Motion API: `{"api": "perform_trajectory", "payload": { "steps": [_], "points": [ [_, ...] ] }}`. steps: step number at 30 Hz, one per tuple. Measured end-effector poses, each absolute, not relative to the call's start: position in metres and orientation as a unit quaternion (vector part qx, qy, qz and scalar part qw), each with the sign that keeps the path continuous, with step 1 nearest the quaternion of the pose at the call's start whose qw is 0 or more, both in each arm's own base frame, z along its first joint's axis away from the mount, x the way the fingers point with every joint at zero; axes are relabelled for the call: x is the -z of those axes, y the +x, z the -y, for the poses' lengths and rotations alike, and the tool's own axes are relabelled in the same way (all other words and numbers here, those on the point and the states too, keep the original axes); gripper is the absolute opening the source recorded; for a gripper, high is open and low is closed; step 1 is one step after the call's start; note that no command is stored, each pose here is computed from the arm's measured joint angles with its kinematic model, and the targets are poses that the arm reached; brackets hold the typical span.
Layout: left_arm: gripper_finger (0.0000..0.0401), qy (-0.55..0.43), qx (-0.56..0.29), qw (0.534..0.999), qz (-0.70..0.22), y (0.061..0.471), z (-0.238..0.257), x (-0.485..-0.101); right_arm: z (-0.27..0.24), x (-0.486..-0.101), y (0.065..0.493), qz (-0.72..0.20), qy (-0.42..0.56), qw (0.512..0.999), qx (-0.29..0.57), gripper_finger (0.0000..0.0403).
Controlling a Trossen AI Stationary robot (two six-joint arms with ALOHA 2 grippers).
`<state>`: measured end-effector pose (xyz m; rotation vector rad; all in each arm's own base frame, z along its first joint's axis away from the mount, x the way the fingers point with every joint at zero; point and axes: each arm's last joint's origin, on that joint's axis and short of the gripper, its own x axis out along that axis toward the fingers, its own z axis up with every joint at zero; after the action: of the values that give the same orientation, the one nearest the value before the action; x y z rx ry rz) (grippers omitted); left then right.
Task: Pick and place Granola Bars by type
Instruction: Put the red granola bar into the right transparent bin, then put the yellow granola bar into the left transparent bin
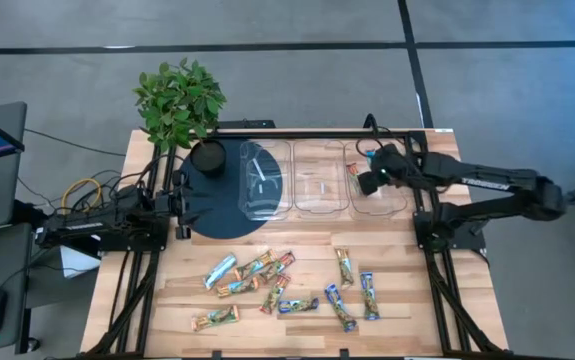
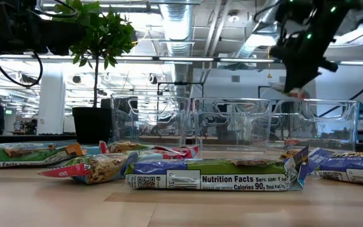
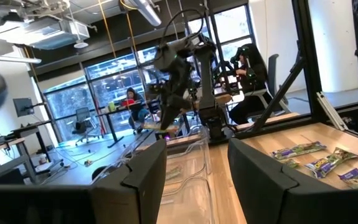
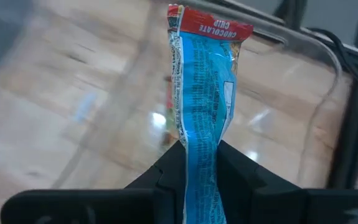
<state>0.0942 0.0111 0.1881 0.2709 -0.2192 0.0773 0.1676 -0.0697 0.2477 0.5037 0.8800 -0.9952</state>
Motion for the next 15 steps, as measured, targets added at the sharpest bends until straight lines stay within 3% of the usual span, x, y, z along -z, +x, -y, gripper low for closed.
{"api": "perform_trajectory", "payload": {
  "steps": [7, 15],
  "points": [
    [0.0167, 0.134, -0.038, 0.984, 0.109, 0.094, -0.011, -0.188, 0.09, -0.22, 0.173, -0.473, 0.234, 0.716, 0.457, 0.0072],
    [0.0167, 0.124, -0.037, 0.986, 0.105, 0.094, -0.011, -0.187, 0.103, -0.202, 0.189, -0.488, 0.227, 0.72, 0.437, 0.0132]
  ]
}}
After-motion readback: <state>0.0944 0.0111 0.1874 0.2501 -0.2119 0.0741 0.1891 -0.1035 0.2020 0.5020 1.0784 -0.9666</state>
